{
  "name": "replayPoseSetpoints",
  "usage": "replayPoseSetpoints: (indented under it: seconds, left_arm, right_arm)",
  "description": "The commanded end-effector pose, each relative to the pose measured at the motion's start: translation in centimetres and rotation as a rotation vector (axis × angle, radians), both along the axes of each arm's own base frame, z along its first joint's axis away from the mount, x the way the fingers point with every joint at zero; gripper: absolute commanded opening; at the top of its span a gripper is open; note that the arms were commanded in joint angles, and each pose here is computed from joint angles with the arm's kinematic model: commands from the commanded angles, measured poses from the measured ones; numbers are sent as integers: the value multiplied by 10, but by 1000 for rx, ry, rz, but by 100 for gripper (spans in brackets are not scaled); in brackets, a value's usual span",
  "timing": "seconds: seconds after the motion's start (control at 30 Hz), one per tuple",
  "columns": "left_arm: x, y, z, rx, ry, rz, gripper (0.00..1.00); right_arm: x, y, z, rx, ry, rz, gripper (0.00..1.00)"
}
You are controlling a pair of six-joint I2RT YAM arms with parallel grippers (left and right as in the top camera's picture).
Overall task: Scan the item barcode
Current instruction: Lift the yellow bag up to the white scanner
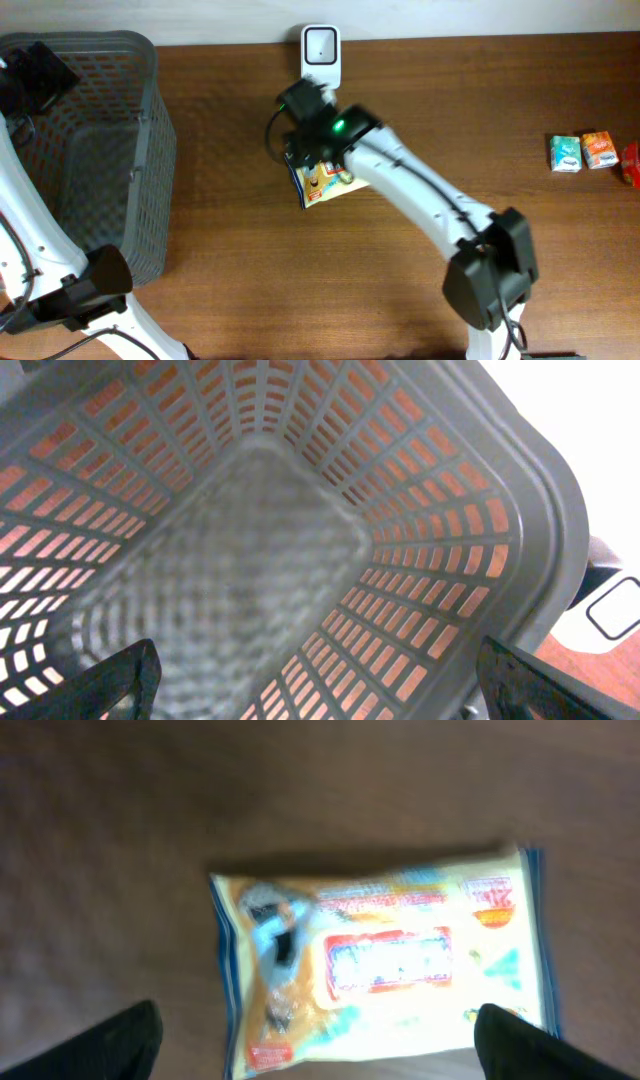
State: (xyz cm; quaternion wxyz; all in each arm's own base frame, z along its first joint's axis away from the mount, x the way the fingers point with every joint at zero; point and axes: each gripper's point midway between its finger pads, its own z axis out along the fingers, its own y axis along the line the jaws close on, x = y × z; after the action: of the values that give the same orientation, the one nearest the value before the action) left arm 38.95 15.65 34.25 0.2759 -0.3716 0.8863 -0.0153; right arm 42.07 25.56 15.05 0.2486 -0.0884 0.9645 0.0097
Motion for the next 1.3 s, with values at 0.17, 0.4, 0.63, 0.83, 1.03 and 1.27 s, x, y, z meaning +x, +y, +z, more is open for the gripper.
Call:
replayPoseSetpoints:
  seconds: [0.17, 0.4, 0.63, 0.83, 1.03, 1.27]
  left_arm:
    - [-6, -2, 12, 7, -31, 6, 99]
    - [-6, -2, 12, 7, -31, 6, 99]
    - [-6, -2, 12, 7, -31, 6, 99]
    - [-6, -2, 12, 7, -31, 6, 99]
    - [-6, -2, 12, 7, -31, 6, 99]
    - [-6, -2, 12, 7, -31, 6, 99]
  right_arm:
    - [17, -86, -33, 186, 258, -71, 99]
    - [18, -46, -108, 274, 355, -320, 99]
    - [5, -36, -141, 236, 340, -702, 95]
    - [4, -43, -184, 174, 360, -726, 56]
    - [49, -19, -126, 163, 219, -347, 4]
    - [142, 10, 5, 77, -261, 76, 4]
